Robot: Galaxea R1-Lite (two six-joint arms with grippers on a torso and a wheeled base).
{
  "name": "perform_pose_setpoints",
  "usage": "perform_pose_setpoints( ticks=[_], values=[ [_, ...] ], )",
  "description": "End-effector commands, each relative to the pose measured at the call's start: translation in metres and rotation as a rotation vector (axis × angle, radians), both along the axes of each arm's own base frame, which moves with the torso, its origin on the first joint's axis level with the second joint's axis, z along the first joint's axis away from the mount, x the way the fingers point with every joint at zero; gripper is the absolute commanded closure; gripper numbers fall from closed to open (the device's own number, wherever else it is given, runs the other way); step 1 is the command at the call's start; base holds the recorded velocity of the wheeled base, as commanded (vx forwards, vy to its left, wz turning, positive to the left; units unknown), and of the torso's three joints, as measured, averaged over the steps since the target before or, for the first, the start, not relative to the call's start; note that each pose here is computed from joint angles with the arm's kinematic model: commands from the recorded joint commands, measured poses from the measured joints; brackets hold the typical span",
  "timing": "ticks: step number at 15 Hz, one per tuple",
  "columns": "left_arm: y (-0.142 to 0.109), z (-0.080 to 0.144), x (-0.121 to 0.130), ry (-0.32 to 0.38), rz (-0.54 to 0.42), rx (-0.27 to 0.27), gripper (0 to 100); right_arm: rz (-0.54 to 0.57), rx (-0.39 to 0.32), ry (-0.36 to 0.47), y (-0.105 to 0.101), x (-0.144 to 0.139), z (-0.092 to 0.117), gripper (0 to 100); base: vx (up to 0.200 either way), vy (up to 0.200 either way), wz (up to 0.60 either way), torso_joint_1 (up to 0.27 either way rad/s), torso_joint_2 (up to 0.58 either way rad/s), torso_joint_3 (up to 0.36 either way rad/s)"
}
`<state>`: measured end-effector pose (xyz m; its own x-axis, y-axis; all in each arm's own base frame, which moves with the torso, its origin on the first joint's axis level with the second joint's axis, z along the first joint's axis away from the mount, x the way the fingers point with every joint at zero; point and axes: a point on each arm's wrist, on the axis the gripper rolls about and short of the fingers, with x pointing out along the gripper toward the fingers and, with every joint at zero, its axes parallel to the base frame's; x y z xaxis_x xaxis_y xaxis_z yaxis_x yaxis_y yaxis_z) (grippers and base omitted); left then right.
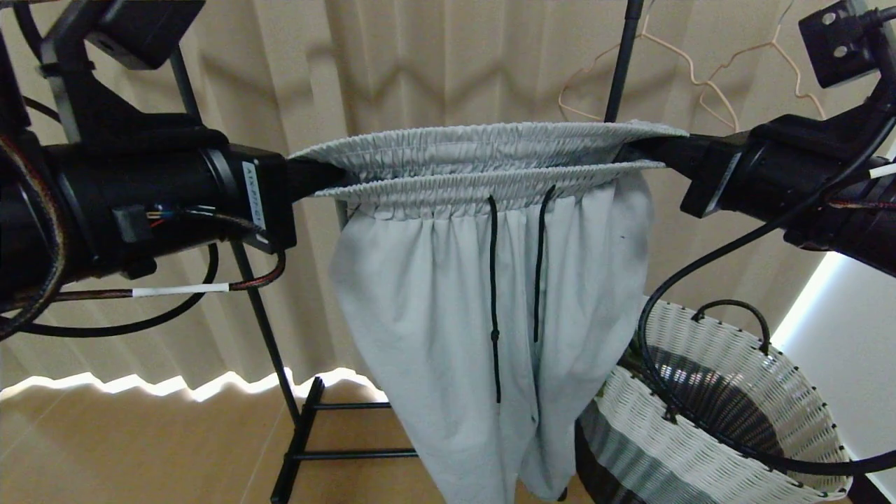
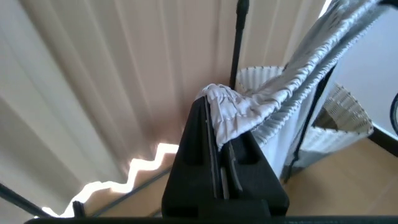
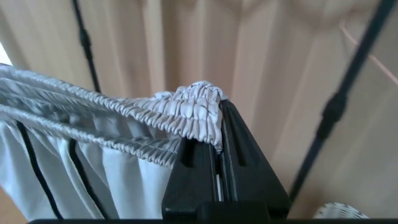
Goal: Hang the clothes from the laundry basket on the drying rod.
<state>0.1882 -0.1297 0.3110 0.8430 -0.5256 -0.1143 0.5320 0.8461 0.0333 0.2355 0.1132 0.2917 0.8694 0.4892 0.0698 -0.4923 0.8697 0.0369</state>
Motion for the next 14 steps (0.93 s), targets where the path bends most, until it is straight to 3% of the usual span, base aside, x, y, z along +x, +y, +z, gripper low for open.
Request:
perform_pose_setpoints(
  ticks=[1, 5, 8, 11, 14],
  values=[
    [-0.003, 0.004, 0.003, -0.009, 0.010, -0.003, 100, -0.020, 0.001, -0.004, -0.005, 0.002, 0.001, 100, 0.000, 0.000, 0.00, 0.000, 0.00, 0.000],
    [-0.010, 0.001, 0.004, -0.002, -0.012, 0.003, 100, -0.014, 0.004, -0.011, -0.008, -0.004, 0.005, 100, 0.000, 0.000, 0.00, 0.000, 0.00, 0.000],
    [-0.023, 0.004, 0.022, -0.026, 0.001, -0.013, 100, 0.021, -0.012, 0.023, -0.019, -0.033, 0.016, 100, 0.000, 0.000, 0.00, 0.000, 0.00, 0.000],
    [-0.039, 0.006, 0.047, -0.030, 0.030, -0.013, 100, 0.267, -0.030, 0.036, -0.032, -0.075, 0.018, 100, 0.000, 0.000, 0.00, 0.000, 0.00, 0.000],
    [-0.047, 0.003, 0.061, -0.021, 0.034, -0.007, 100, 0.400, -0.041, 0.043, -0.037, -0.092, 0.013, 100, 0.000, 0.000, 0.00, 0.000, 0.00, 0.000]
  ],
)
